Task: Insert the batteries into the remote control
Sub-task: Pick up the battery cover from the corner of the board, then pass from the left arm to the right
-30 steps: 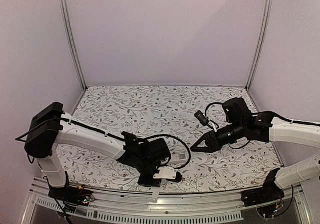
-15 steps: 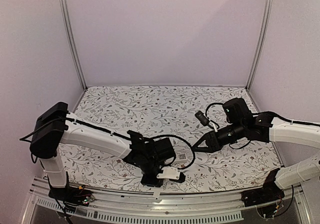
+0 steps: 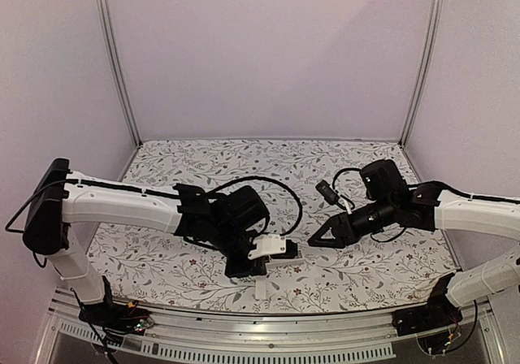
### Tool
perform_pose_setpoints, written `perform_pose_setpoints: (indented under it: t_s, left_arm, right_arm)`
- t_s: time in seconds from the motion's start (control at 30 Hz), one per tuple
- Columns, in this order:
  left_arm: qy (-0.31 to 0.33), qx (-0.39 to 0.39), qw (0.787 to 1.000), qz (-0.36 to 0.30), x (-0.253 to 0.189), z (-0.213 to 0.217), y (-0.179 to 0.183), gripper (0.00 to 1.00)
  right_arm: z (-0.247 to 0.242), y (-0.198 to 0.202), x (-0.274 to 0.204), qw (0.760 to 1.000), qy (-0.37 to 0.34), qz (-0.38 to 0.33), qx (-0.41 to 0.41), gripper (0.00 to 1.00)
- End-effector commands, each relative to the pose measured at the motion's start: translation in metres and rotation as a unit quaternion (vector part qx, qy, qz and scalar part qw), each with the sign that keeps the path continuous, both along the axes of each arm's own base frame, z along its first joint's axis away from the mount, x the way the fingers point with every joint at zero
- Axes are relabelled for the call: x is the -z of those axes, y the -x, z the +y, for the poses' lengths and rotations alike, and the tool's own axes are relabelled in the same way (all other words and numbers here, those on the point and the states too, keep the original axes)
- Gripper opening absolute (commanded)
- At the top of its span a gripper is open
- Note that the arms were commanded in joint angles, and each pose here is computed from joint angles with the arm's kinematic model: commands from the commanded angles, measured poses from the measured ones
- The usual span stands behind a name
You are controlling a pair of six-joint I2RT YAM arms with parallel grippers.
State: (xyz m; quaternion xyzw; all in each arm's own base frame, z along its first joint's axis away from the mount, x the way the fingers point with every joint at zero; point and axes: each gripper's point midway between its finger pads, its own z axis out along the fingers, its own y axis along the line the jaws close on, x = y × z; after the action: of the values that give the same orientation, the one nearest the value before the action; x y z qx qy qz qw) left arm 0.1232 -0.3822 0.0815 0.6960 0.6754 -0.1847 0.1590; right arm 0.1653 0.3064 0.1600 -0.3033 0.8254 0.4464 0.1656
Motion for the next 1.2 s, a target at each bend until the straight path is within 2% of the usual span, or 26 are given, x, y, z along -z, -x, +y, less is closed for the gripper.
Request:
perform_pose_setpoints:
  t_s: [0.0,0.1,0.33,0.9,1.03,1.17]
  left_arm:
    - [0.028,-0.070,0.997,-0.016,-0.018,-0.003,-0.031,0.00]
    - [0.053,-0.124,0.991,-0.027,-0.032,-0.007,-0.052,0.00]
    - [0.079,-0.202,0.975,-0.043,-0.046,-0.007,-0.082,0.00]
    - [0.114,-0.242,0.963,-0.042,-0.063,-0.006,-0.097,0.00]
    - [0.117,-0.245,0.962,-0.041,-0.064,-0.006,-0.098,0.00]
    - [0.127,-0.253,0.958,-0.040,-0.069,-0.004,-0.101,0.00]
  right_arm:
    - [0.008,-0.006,0.009,0.999,-0.017,0.028,0.013,0.54]
    - [0.018,-0.011,0.013,0.997,-0.033,0.060,0.029,0.61]
    - [0.041,-0.024,0.010,0.991,-0.065,0.099,0.060,0.60]
    - [0.099,-0.017,0.023,0.974,-0.127,0.189,0.018,0.51]
    - [0.111,-0.014,0.019,0.964,-0.157,0.216,0.009,0.41]
    - [0.114,-0.016,0.025,0.957,-0.169,0.233,0.012,0.18]
